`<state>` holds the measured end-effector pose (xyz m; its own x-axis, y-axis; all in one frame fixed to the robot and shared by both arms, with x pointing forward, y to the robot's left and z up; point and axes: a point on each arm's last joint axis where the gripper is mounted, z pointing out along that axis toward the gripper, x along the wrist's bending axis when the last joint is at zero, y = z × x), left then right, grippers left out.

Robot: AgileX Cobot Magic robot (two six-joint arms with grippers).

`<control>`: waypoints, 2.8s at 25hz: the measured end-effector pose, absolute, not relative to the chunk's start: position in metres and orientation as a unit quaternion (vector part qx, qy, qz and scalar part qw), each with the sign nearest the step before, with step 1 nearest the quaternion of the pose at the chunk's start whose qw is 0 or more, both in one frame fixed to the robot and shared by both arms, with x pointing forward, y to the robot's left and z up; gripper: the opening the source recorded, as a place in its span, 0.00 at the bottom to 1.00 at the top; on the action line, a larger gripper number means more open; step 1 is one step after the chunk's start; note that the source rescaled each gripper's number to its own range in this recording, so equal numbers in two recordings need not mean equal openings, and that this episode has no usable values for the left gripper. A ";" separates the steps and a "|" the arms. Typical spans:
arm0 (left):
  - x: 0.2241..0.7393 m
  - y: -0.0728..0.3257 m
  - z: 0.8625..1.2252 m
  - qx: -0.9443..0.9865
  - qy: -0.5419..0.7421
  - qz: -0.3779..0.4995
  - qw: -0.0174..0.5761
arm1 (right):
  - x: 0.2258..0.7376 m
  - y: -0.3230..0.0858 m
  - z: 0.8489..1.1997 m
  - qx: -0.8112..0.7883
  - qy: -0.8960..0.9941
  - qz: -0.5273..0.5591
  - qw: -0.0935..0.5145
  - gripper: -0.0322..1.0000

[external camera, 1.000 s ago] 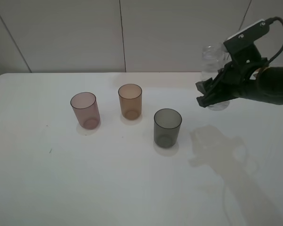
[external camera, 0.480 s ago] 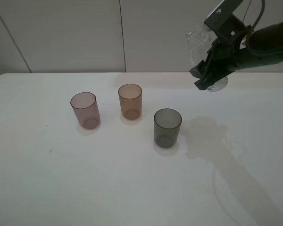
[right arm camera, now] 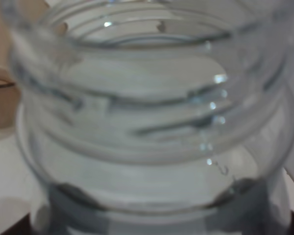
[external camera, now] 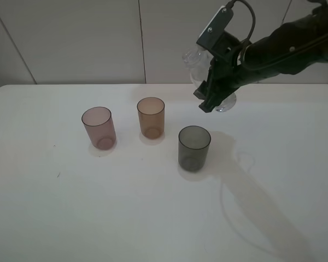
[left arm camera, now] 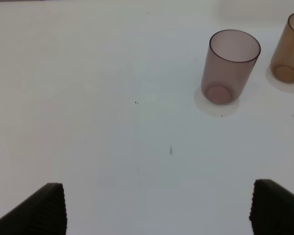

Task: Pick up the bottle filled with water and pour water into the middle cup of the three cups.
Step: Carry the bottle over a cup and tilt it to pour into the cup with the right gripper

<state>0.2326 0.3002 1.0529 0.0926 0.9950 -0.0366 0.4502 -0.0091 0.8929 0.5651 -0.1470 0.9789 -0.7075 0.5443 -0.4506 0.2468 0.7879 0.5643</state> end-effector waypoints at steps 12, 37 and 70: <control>0.233 0.300 1.053 0.623 0.580 0.342 0.398 | 0.588 -0.126 0.965 0.173 0.914 0.189 0.314 0.03; 0.233 0.300 1.053 0.623 0.580 0.342 0.398 | 0.599 -0.100 0.948 0.100 0.907 0.080 0.402 0.03; 0.233 0.300 1.053 0.623 0.580 0.342 0.398 | 0.601 -0.079 0.935 -0.009 0.888 0.028 0.459 0.03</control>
